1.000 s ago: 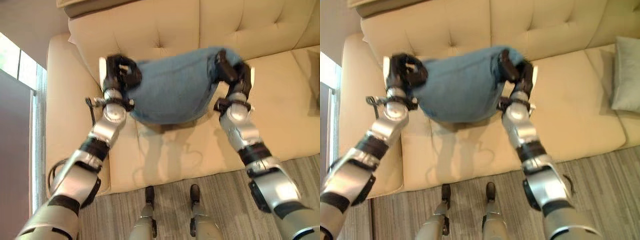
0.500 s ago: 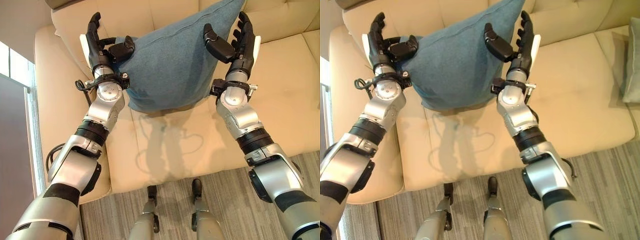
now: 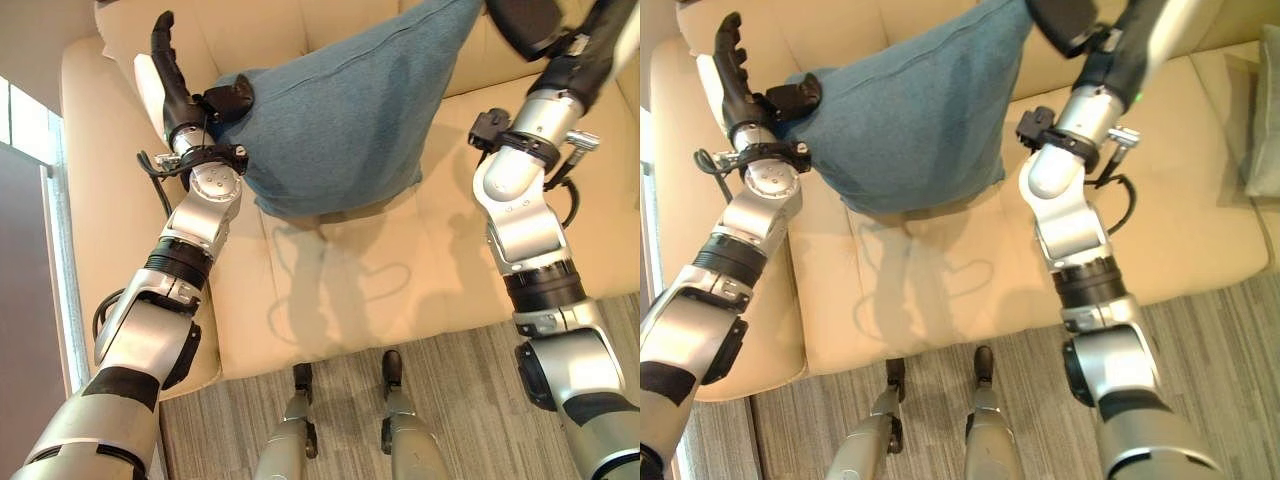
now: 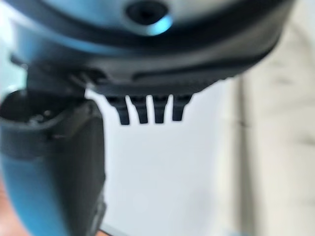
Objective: Pick up all the scattered cushions and arrange them neatly on the sofa.
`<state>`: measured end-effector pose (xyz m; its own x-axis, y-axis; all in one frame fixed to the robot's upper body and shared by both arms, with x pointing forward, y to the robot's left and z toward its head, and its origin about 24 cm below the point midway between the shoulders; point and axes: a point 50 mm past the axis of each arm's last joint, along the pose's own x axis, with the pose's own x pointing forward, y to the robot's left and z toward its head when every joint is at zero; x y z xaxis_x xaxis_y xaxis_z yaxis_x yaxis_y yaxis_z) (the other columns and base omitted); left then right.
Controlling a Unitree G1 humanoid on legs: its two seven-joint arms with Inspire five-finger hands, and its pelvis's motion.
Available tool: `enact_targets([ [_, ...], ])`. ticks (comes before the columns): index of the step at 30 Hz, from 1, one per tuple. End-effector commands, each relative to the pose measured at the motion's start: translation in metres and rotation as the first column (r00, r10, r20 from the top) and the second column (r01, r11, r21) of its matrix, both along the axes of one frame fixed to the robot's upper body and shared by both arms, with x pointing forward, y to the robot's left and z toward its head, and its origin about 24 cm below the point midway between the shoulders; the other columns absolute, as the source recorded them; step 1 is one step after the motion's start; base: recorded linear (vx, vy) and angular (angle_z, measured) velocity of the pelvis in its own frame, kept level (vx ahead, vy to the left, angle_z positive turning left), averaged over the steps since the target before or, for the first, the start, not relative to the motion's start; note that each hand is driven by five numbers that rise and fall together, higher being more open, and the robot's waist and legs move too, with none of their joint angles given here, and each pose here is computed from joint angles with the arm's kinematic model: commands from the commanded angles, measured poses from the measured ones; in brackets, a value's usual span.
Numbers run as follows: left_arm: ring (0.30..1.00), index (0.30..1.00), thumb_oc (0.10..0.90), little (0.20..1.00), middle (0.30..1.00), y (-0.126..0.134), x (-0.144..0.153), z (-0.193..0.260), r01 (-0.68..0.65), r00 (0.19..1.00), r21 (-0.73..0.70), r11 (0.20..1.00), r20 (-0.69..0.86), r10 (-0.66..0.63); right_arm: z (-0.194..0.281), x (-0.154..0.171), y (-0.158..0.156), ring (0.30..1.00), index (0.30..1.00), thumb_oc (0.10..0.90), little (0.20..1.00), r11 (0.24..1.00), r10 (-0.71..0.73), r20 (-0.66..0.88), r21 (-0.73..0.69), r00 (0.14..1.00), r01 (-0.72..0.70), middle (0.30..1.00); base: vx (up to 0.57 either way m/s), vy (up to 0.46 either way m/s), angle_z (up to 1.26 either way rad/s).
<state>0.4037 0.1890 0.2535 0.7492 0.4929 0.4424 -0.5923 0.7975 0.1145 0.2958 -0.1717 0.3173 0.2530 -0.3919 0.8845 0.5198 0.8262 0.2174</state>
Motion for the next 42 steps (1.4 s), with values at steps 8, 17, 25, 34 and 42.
enact_targets([
  [8, 0.9, 0.9, 0.8, 0.9, 0.9, 0.007, -0.009, 0.036, -0.017, 0.987, 0.03, 0.999, 0.163, 0.012, -0.057, -0.027, 0.019, 0.9, 0.9, 0.8, 0.9, 0.891, 0.391, -0.18, -0.173, 0.902, -0.421, 0.9, 0.0, -0.002, -0.05],
  [17, 0.9, 0.9, 0.8, 0.9, 0.9, -0.01, -0.01, 0.031, 0.049, 0.985, 0.127, 0.991, 0.157, -0.069, -0.1, 0.02, 0.038, 0.9, 0.9, 0.8, 0.9, 0.781, 0.51, -0.505, -0.068, 0.697, -0.621, 0.9, 0.01, -0.004, -0.01],
  [25, 0.9, 0.9, 0.8, 0.9, 0.9, -0.04, -0.018, 0.053, 0.106, 0.956, 0.208, 0.972, 0.248, -0.157, -0.108, 0.043, 0.078, 0.9, 0.9, 0.8, 0.9, 0.64, 0.648, -0.582, 0.068, 0.491, -0.765, 0.9, 0.0, 0.0, 0.0],
  [34, 0.9, 0.9, 0.8, 0.9, 0.9, -0.057, -0.033, 0.071, 0.095, 0.898, 0.201, 0.975, 0.406, -0.171, -0.097, 0.063, 0.093, 0.9, 0.9, 0.8, 0.9, 0.729, 0.597, -0.567, 0.087, 0.568, -0.679, 0.9, 0.0, -0.002, 0.01],
  [42, 0.9, 0.9, 0.8, 0.9, 0.9, 0.005, -0.061, 0.115, -0.332, 0.767, 0.206, 0.921, 0.627, 0.136, -0.102, 0.065, 0.088, 0.9, 0.9, 0.8, 0.9, 0.761, 0.556, -0.579, 0.065, 0.597, -0.646, 0.9, 0.02, 0.007, 0.02],
])
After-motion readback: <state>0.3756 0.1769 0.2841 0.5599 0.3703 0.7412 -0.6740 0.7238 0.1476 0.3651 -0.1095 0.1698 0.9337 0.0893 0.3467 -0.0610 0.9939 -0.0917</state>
